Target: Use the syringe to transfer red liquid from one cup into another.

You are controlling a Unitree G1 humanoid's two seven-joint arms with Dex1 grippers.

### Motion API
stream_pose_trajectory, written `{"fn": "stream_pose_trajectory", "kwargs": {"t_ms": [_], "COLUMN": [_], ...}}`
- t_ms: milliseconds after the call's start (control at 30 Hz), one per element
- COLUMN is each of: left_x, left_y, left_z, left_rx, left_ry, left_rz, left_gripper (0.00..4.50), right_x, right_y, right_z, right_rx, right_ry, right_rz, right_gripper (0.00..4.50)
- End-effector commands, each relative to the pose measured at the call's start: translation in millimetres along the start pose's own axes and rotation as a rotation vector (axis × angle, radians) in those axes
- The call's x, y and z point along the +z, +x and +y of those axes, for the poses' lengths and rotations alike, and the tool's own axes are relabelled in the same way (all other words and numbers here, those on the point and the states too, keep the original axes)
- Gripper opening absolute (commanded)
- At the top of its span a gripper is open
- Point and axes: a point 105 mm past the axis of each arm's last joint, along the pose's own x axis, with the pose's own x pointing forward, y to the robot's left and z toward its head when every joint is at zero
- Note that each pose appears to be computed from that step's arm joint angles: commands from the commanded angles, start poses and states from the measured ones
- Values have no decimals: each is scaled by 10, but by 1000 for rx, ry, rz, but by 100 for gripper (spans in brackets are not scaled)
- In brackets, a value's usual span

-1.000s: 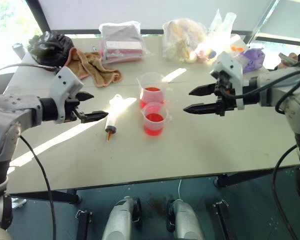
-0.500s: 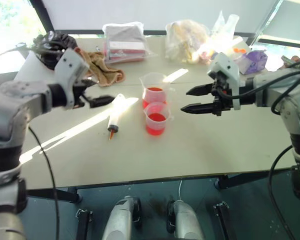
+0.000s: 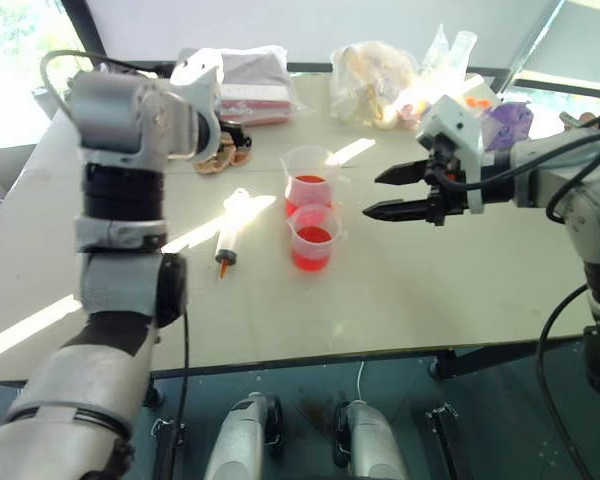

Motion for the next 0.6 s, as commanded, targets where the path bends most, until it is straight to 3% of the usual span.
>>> {"fn": "stream_pose_trajectory", "kwargs": {"t_ms": [33, 200, 367, 600], "left_x": [-36, -189, -210, -432], "left_y": [-24, 32, 101, 320], "left_z": [83, -9, -2, -39], "left_rx": [157, 187, 239, 266], "left_ry": [-84, -173, -219, -259], "left_rz": [113, 264, 291, 357], "left_gripper": [448, 448, 448, 448], "right_x": [102, 102, 99, 107], "right_y": [-89, -81, -63, -52], "right_z": [6, 34, 44, 56], "right_rx": [-28, -23, -25, -31], "right_ry": [-34, -29, -22, -16], "right_rz": [-25, -22, -19, -20], "right_gripper": [337, 337, 337, 337]}}
